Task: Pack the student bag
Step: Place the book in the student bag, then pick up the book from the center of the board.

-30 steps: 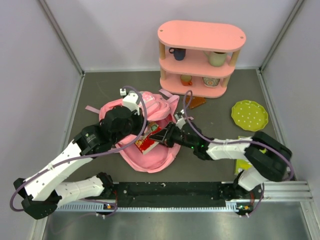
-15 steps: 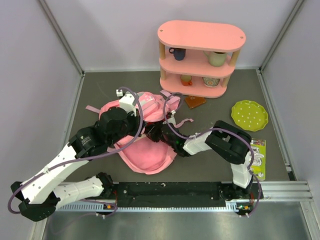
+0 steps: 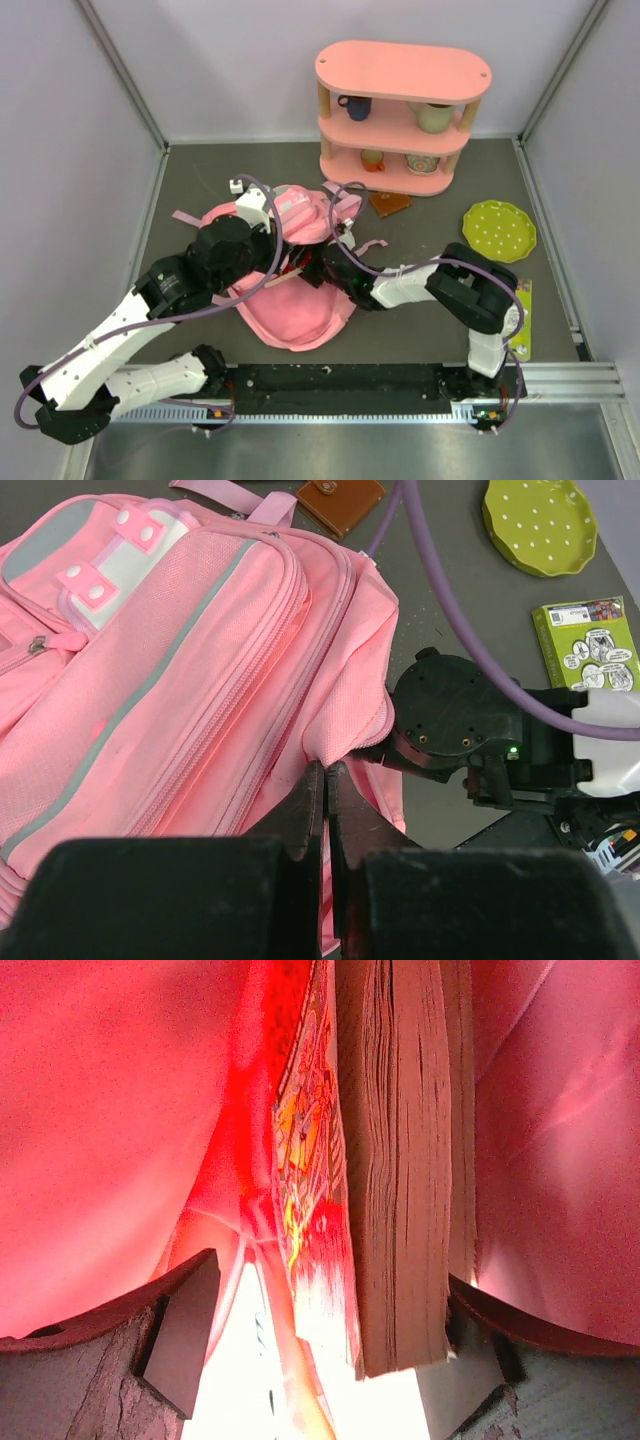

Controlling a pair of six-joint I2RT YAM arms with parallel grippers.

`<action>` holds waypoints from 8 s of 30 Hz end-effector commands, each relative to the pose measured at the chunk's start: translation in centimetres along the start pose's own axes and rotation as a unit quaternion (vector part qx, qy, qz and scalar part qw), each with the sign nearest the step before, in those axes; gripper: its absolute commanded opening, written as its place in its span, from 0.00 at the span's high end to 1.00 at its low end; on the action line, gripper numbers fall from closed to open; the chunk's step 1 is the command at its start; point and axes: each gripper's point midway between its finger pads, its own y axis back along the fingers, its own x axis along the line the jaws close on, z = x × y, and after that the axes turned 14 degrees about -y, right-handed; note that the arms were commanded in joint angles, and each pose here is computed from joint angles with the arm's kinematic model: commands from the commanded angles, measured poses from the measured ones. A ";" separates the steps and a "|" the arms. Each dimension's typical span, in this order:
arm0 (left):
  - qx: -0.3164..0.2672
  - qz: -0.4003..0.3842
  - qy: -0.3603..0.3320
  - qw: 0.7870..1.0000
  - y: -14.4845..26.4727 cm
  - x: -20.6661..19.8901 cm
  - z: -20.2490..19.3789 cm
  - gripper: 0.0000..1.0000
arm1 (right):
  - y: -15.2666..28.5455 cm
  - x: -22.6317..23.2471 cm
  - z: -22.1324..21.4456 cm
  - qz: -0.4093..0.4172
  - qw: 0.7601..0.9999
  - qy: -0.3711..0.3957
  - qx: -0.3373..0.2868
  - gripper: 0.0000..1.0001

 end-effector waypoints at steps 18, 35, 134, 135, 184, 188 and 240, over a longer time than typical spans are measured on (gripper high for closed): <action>-0.088 -0.023 0.035 0.995 1.2 -0.8 4.2 1.00 | 1.4 0.5 -2.1 -0.060 0.996 0.060 0.033 0.82; -0.084 -0.016 0.035 0.996 1.2 -0.4 3.6 1.00 | 4.0 0.9 -2.7 -0.053 0.987 0.140 0.061 0.41; -0.029 -0.074 0.071 0.994 -0.1 -2.4 -1.4 0.02 | 39.6 -8.6 29.6 -0.393 0.821 0.079 -0.406 0.01; -0.030 -0.075 0.064 0.995 0.0 -2.4 -1.4 0.02 | 40.6 -8.4 30.2 -0.396 0.813 0.063 -0.422 0.01; 0.032 -0.189 0.089 0.978 -6.9 -8.8 -4.1 0.02 | 33.4 -15.4 26.6 -0.271 0.896 -0.110 -0.335 0.01; 0.044 -0.189 0.084 0.977 -9.8 -9.8 -5.0 0.02 | 31.4 -14.4 25.9 -0.285 0.914 -0.057 -0.283 0.01; 0.200 -0.336 0.134 0.911 -24.4 -21.5 -14.9 0.09 | 27.4 -11.7 23.8 -0.224 0.965 0.080 -0.108 0.55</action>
